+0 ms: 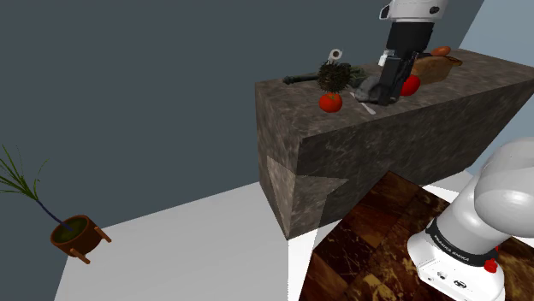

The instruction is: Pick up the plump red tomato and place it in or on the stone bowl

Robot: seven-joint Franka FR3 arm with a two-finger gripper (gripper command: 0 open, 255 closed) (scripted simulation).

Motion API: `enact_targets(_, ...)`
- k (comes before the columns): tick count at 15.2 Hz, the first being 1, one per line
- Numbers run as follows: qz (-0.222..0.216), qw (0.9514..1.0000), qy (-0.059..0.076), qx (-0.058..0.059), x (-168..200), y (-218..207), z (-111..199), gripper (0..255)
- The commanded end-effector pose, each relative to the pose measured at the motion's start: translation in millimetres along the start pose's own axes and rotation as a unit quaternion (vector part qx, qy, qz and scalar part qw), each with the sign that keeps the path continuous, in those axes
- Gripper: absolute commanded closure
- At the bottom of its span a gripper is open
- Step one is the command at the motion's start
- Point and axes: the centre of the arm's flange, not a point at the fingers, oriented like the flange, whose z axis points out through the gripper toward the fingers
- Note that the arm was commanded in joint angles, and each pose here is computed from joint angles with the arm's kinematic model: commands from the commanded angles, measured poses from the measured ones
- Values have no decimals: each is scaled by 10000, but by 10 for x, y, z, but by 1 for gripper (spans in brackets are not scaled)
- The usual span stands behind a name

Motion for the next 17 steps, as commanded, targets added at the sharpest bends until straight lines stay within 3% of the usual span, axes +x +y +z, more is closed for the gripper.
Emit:
enact_targets(1, 0, 10000, 0, 0, 0, 0, 0, 0)
enact_targets(5, -63, 9982, -95, -587, 387, 96, 281, 0)
enact_targets(9, -126, 9928, -189, -1172, 770, 219, 557, 0)
enact_targets(13, -189, 9839, -283, -1753, 1149, 370, 823, 0)
enact_targets(17, -251, 9715, -375, -2327, 1526, 546, 1078, 0)
